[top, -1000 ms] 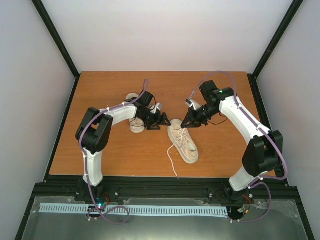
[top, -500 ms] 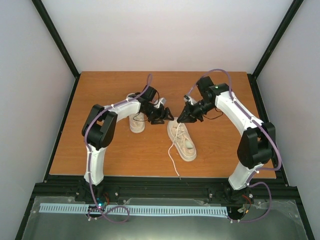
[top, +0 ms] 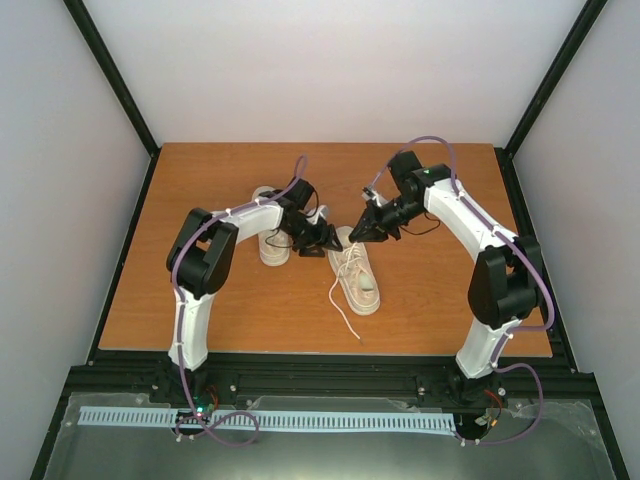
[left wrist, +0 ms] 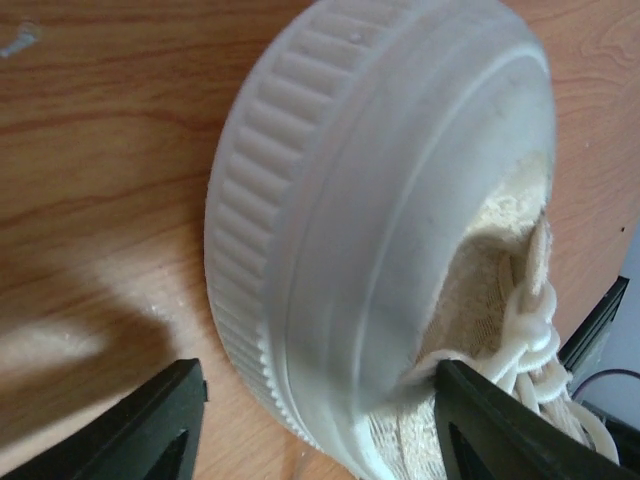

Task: Tie the shoes
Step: Cross the shoelace with the shoelace.

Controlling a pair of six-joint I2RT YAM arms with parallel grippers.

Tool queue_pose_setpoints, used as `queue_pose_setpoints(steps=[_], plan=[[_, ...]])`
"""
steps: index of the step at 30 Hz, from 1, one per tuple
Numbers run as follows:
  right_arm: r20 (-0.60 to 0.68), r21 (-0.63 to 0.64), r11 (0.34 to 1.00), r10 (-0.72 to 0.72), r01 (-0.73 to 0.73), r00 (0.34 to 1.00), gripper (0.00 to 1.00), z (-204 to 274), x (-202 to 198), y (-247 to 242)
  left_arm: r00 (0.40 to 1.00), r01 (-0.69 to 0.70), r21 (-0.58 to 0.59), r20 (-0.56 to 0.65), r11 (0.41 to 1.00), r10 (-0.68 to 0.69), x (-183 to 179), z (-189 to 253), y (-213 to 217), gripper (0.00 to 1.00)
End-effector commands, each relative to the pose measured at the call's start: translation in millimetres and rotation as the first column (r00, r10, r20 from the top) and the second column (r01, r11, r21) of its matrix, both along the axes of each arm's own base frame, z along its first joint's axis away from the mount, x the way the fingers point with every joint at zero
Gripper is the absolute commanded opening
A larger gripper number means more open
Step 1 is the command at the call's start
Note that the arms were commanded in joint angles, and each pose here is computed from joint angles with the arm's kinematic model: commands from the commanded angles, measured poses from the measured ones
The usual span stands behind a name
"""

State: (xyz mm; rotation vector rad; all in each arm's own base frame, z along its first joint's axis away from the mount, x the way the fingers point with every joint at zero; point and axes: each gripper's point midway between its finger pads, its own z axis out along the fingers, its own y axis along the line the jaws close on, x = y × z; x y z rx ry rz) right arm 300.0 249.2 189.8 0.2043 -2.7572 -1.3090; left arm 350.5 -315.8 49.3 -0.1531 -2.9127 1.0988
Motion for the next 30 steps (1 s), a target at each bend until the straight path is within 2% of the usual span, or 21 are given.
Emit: queue_pose_setpoints(steps=[1,6,13,16,20,24,26,30], plan=[[0.026,0.030,0.999,0.029,-0.030,0.999,0.03,7,1,8,0.999,-0.036,0.000,0.011,0.999,0.036,17,-7,-9,0.63],[0.021,0.042,0.997,0.063,-0.064,0.998,0.03,4,0,23,0.998,-0.053,-0.002,0.032,0.999,0.054,32,-11,-15,0.49],[0.029,0.028,0.999,0.039,-0.040,0.999,0.03,-6,9,37,0.995,-0.037,-0.020,0.089,0.999,0.039,51,-2,-25,0.45],[0.035,0.000,1.000,0.000,0.000,0.999,0.03,-13,18,36,0.981,-0.034,0.029,0.193,0.999,0.028,55,20,-8,0.50],[0.027,-0.017,0.999,-0.044,0.045,0.999,0.03,-20,29,37,0.948,-0.065,0.065,0.315,0.996,0.041,51,56,25,0.67],[0.047,-0.045,0.995,-0.090,0.092,0.995,0.03,-24,41,36,0.927,-0.078,0.074,0.371,0.994,0.045,25,72,46,0.71],[0.052,-0.059,0.992,-0.111,0.114,0.992,0.03,-27,47,35,0.918,-0.089,0.046,0.390,0.995,0.064,10,80,53,0.72],[0.060,-0.057,0.988,-0.140,0.143,0.988,0.03,-26,53,35,0.906,-0.069,-0.106,0.410,0.992,0.107,-16,98,49,0.73]])
